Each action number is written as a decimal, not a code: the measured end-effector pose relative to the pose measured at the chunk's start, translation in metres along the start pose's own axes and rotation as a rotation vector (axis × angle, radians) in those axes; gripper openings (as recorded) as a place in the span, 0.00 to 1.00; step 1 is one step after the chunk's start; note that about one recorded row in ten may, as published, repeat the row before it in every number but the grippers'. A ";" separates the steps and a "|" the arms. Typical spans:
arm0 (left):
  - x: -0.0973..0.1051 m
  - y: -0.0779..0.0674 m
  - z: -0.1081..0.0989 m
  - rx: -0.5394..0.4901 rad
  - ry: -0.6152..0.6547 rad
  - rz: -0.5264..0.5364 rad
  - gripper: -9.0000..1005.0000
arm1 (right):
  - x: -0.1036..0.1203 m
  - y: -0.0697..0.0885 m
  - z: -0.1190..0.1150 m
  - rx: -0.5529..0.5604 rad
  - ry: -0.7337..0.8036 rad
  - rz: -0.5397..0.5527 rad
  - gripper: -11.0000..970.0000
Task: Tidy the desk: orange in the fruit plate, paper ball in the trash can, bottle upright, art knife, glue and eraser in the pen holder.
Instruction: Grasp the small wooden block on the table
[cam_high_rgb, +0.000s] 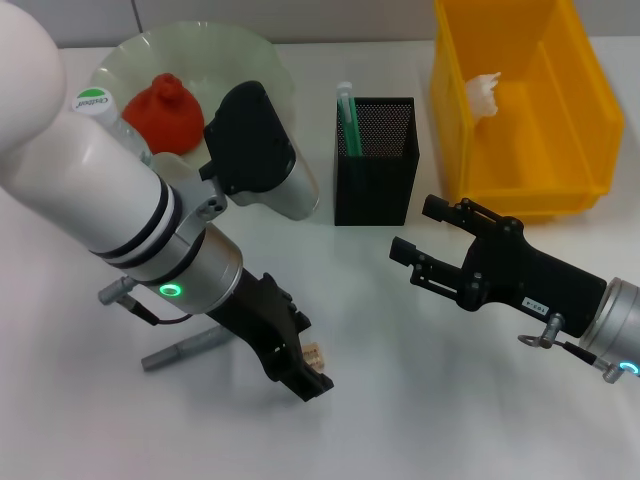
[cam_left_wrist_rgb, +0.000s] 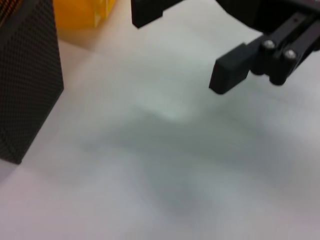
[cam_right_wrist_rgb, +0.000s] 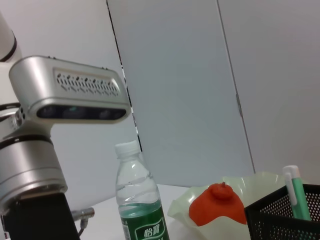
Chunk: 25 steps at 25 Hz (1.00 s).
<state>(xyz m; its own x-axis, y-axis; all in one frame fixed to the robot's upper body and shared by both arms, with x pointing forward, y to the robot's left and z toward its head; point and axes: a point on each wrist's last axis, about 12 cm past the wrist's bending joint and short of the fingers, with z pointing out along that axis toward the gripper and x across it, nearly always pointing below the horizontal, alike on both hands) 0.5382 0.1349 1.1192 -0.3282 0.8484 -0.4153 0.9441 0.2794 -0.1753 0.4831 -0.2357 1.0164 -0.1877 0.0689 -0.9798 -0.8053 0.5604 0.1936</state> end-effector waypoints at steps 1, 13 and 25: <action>0.001 0.001 0.001 0.002 0.004 0.002 0.75 | 0.000 0.000 0.000 0.000 0.000 0.000 0.78; 0.000 0.003 0.003 -0.003 0.005 0.012 0.74 | -0.001 -0.001 0.001 0.005 -0.006 -0.001 0.78; 0.002 0.006 0.007 -0.003 0.012 0.014 0.65 | -0.002 -0.002 0.002 0.004 -0.008 -0.002 0.78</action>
<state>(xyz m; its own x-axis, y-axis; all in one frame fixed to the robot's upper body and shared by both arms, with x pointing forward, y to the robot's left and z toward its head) 0.5426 0.1351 1.1115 -0.3147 0.8574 -0.4072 0.9486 0.2690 -0.1667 0.4858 -0.2354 1.0180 -0.1818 0.0746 -0.9805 -0.8032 0.5639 0.1919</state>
